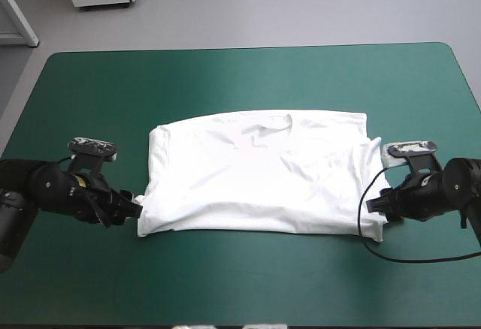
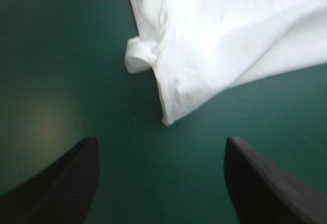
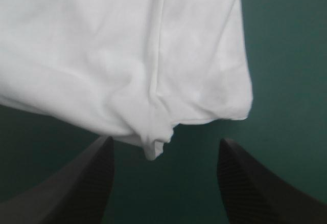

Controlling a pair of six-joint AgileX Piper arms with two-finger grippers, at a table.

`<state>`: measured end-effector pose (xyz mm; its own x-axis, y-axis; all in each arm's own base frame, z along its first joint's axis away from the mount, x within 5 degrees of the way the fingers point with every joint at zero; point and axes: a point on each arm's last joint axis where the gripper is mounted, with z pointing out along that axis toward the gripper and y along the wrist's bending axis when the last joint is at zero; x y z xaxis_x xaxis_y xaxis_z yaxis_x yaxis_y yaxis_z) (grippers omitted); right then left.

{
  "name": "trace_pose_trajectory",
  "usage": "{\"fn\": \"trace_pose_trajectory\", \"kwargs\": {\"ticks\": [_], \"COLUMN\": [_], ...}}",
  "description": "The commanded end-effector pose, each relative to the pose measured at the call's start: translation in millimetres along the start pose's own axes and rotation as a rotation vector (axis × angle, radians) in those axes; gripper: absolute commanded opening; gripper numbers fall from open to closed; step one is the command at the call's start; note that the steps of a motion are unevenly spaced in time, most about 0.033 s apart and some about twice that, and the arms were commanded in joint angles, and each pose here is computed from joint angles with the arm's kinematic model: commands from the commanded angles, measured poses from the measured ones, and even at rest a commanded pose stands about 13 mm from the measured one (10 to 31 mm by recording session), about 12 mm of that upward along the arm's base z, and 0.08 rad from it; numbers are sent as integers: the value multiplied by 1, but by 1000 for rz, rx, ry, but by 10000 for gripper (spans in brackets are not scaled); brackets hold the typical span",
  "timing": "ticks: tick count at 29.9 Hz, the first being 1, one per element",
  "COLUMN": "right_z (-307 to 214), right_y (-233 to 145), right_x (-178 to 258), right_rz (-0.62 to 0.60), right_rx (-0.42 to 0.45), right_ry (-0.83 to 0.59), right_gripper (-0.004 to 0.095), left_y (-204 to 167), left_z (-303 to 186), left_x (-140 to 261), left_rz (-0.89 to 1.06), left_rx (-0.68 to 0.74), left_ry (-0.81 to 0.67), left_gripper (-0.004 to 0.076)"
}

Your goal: Fold the cloth

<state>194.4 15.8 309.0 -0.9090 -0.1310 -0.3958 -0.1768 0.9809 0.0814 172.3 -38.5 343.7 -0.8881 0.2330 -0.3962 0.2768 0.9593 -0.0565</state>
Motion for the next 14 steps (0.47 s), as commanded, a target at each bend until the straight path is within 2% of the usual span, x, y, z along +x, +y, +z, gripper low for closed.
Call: {"fn": "trace_pose_trajectory", "kwargs": {"ticks": [1,3,6,9,14], "right_z": [-34,-45,-51,-45,-16], "right_y": [-1,-5,-11,-15,-20], "right_x": [-17,-28,-44,-59,-78], "right_rz": [2,1,8,11,23], "right_rx": [62,107,167,182,159], "right_ry": [-151,-206,-217,-196,-136], "right_gripper": [551,538,536,536,530], "left_y": [-3,-4,-6,-8,-12], "left_z": [-48,-72,-95,-110,-119], "left_x": [-12,-26,-45,-62,-80], "left_rz": [-11,-12,-7,10,34], "left_rx": [-21,-30,-28,-9,29], "left_ry": [-235,-394,-541,-620,-673], "left_gripper": [525,524,524,525,525]}}
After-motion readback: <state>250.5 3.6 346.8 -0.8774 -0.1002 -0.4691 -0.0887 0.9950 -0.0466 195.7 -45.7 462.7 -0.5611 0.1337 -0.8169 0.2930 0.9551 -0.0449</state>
